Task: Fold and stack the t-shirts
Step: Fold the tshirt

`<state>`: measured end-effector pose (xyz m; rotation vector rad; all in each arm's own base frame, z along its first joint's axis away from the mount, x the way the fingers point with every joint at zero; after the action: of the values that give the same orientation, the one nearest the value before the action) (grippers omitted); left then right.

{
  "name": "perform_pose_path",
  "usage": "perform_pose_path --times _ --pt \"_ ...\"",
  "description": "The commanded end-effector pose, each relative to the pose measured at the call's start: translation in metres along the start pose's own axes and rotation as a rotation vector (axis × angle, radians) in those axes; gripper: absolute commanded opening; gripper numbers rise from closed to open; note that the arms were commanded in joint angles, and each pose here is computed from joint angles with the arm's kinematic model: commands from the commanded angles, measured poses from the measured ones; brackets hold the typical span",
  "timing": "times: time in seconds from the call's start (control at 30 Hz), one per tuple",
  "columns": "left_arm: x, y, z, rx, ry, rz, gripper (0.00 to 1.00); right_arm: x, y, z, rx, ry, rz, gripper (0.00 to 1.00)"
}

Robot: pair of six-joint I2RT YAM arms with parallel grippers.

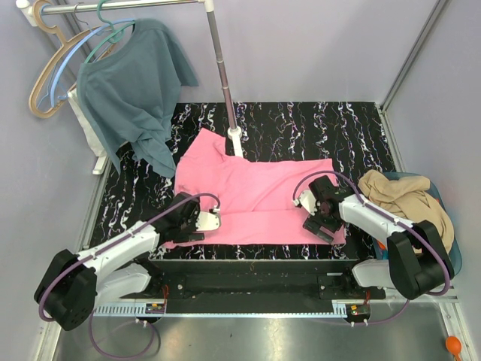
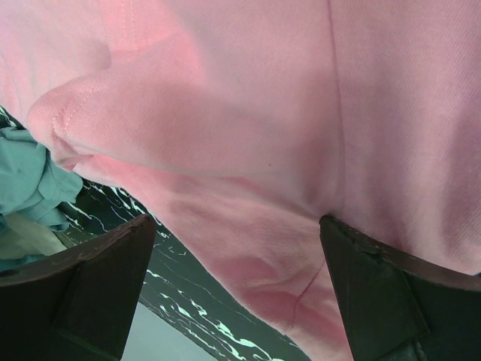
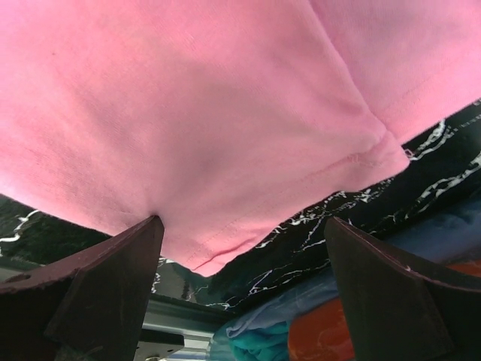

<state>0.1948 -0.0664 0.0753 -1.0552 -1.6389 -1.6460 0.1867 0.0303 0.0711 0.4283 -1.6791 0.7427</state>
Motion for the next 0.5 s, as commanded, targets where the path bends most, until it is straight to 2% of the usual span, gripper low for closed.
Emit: perform_pose_path --times 0.0,0.3,0.47 --pt "0.001 -0.043 0.018 -0.044 0.077 0.182 0.99 0.002 0.01 0.002 0.047 -0.002 -0.068 1.0" --pt "0.007 -0.046 0.023 -0.063 0.091 0.189 0.99 0.006 0.018 0.005 0.079 0.006 -0.109 1.0" --pt "0.014 -0.036 0.018 -0.052 0.07 0.149 0.99 0.02 0.014 -0.001 0.074 -0.034 -0.091 1.0"
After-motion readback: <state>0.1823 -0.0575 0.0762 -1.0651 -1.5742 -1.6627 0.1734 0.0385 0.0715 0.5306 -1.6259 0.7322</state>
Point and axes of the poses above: each gripper's point midway between its finger pads, its own x axis back along the fingers, its own y axis along the line the jaws close on, z = x × y, the point moved 5 cm from there along x, back along the fingers, and after that the axes turned 12 degrees about -x, right-handed, at the moved point
